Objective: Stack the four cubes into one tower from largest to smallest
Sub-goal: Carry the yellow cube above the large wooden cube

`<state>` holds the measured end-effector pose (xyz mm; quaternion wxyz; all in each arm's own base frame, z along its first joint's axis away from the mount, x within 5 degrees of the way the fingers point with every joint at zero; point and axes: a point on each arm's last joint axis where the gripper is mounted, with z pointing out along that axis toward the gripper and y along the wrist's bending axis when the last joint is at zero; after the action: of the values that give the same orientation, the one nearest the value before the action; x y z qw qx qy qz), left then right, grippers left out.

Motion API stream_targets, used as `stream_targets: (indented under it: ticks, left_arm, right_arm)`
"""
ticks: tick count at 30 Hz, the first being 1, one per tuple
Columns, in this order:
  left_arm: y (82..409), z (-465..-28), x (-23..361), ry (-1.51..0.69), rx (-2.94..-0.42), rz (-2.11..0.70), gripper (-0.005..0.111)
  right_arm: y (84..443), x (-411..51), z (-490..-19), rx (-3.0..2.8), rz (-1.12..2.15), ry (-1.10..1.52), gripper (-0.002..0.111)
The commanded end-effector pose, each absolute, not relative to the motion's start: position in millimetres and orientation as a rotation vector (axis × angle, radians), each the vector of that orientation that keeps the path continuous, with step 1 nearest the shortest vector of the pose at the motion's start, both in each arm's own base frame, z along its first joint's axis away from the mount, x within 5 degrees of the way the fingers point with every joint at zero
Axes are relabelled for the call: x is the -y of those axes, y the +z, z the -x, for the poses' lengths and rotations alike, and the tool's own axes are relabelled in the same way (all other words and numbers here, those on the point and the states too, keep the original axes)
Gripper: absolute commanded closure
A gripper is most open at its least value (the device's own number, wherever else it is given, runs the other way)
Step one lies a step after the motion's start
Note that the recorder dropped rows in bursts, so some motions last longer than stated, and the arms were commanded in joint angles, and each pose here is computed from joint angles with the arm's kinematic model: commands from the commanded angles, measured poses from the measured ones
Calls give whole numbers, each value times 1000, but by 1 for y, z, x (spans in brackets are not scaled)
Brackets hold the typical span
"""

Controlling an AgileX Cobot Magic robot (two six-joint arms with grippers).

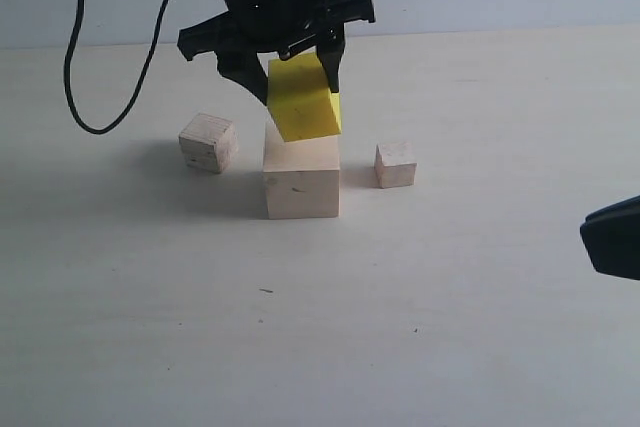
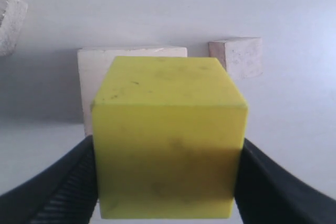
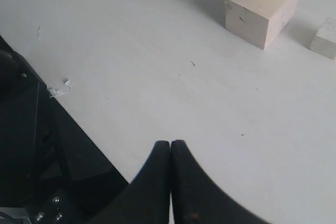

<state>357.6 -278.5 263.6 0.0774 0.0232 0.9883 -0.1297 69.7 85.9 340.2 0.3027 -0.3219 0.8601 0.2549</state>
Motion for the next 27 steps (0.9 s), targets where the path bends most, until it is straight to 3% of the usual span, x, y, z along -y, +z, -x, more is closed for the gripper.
stream_targets:
  ticks: [1,7,17,27]
  left_arm:
    - [265,-358,279,-399,-2955,-75,107]
    - [264,-348,282,-410,-2971,-191,107]
    - [323,-332,264,-444,-2827,-171,107]
    - [284,-345,273,-384,-2914,-162,107]
  right_arm:
    - [340,-85,-68,-2265,862,670,108]
    - [340,-85,-68,-2267,863,670,108]
    - [340,-85,-69,-2264,864,665,108]
    - [340,-85,-68,-2263,870,672,108]
